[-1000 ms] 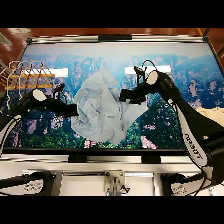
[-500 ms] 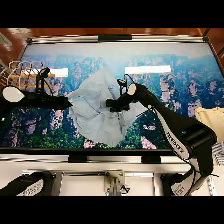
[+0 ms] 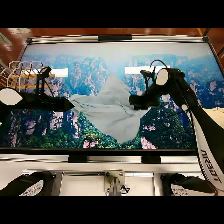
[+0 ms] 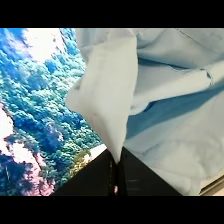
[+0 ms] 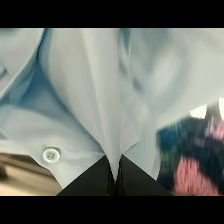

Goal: Fold the shirts.

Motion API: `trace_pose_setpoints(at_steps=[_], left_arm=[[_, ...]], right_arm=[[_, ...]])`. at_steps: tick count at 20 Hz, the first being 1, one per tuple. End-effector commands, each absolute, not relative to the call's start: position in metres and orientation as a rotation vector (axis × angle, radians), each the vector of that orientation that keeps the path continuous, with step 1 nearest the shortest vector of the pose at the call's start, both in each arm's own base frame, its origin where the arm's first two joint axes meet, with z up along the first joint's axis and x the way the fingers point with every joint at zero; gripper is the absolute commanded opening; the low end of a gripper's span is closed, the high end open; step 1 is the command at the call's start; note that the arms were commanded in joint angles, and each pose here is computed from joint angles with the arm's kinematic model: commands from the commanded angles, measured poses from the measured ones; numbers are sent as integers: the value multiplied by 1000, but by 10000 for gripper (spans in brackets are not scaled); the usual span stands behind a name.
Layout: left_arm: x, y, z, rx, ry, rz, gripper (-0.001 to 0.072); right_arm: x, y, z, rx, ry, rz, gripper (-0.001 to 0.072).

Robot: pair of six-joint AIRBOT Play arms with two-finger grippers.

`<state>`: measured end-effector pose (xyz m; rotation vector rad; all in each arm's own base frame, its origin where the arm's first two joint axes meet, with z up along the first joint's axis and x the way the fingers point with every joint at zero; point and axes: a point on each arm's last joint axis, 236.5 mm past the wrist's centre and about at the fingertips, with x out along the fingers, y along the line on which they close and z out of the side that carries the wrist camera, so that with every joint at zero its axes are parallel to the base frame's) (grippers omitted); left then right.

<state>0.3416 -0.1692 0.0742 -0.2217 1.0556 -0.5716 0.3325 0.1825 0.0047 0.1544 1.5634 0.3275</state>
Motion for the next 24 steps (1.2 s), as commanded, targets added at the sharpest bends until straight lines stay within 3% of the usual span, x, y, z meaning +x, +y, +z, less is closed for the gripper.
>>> trace_pose_setpoints(at_steps=[1,2,3,5,8,9,12,14,19,21,23,24], left_arm=[[333,-191,53,-199,1125,-619,55],[331,-195,46,-194,1147,-627,56],[330,-198,39,-191,1166,-631,56],[331,-198,31,-188,1188,-628,55],[323,-196,33,-170,1205,-638,55],[317,-196,34,-165,1223,-649,55],[300,-194,41,-146,1253,-675,55],[297,-194,51,-140,1231,-683,55],[295,-194,62,-142,1199,-683,55],[296,-194,62,-142,1196,-682,55],[296,-194,62,-143,1196,-682,55],[296,-194,62,-143,1196,-681,55]], right_arm=[[257,185,-38,180,1746,250,65],[238,204,-58,219,1771,274,70],[225,221,-69,257,1783,301,152],[218,239,-65,238,1766,428,519],[263,225,-27,105,1634,519,543],[296,217,-9,82,1529,498,678],[411,200,65,33,1102,445,695],[458,206,92,-24,936,467,695],[459,261,13,-114,1092,759,695],[449,281,-11,-303,1061,931,694],[439,294,-33,-602,975,1073,695],[437,301,-41,-654,962,1090,695]])
